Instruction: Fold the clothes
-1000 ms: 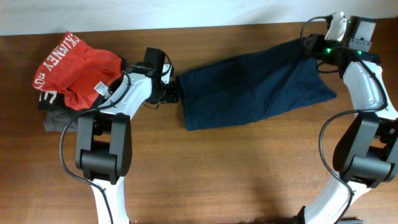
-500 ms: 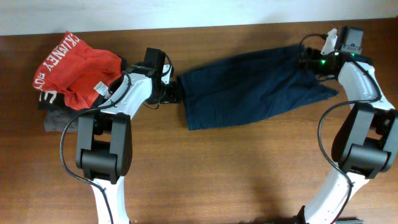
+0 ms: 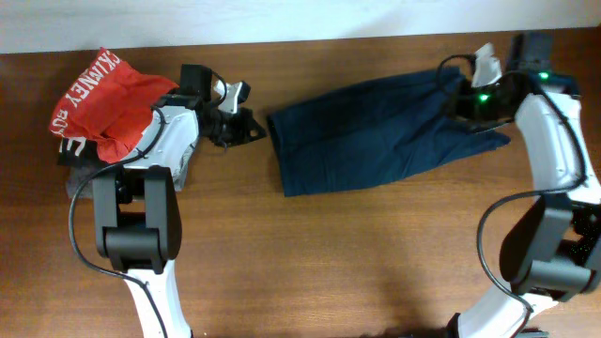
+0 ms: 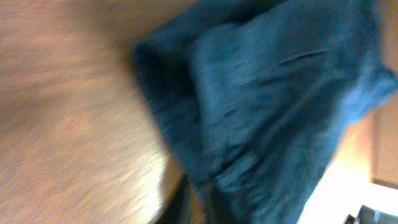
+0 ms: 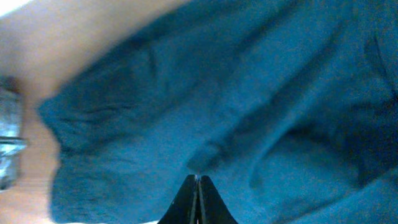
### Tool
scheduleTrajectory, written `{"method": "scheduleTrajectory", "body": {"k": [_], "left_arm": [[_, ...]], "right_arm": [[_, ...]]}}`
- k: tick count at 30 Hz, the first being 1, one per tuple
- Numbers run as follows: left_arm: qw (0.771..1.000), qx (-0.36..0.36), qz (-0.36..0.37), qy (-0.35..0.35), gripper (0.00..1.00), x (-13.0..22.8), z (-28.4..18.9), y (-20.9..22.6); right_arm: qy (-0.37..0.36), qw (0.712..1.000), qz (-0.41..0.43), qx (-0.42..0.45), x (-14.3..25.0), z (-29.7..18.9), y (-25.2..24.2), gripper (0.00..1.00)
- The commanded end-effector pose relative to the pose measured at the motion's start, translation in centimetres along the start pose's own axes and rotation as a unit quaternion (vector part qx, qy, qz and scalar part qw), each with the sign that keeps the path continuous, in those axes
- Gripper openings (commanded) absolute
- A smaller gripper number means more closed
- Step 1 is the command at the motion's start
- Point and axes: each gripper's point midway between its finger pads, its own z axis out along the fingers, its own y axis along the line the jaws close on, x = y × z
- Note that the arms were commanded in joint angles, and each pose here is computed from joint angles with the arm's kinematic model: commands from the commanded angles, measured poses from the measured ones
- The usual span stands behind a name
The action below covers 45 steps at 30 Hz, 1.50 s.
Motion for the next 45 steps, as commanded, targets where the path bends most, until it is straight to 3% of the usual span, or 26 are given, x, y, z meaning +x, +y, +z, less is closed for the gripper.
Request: {"method": "scheduleTrajectory", "body": {"k": [1,6,12,17,22,25,28,36,40,45], "left_arm": [[0.990,0.081,0.111,-0.003,0.01,-0.3,1.1,-5.3],[0.968,0.074,0.241,-0.007,0.00,0.1,4.2,-8.7],[0.953,-0.114,0.280,-0.008,0.00,-0.4,9.0,-4.4],[0.953,-0.233,0.193,-0.004,0.00,0.1,11.0,2.5],[0.956,-0.271,0.107,-0.015,0.00,0.0,10.0,7.1],[0.960,-0.265,0.084,-0.034,0.01,-1.5,8.4,8.2],[0.972,-0.211,0.098,-0.039,0.02,-3.3,7.3,7.0],[0.987,-0.090,0.135,-0.019,0.17,-6.0,3.3,-2.0],[0.988,-0.057,0.143,0.002,0.18,-5.0,2.2,-6.3],[0.985,-0.069,0.144,0.071,0.18,-1.0,4.1,-7.4]], "right_arm": [[0.057,0.990,0.078,0.107,3.3,3.2,-4.6,0.04],[0.105,0.985,0.095,0.101,6.4,6.5,-6.0,0.04],[0.134,0.980,0.105,0.103,8.6,8.6,-7.0,0.04],[0.186,0.958,0.184,0.121,12.5,8.6,-7.3,0.04],[0.237,0.937,0.219,0.134,16.7,8.5,-7.6,0.04],[0.268,0.925,0.230,0.140,19.1,8.4,-7.7,0.04],[0.279,0.928,0.209,0.134,19.8,7.9,-7.5,0.04],[0.172,0.982,0.067,-0.048,13.9,2.3,0.7,0.04],[0.076,0.995,0.014,-0.060,10.1,0.2,2.2,0.04],[0.006,0.998,-0.004,-0.064,6.4,1.3,2.0,0.04]]}}
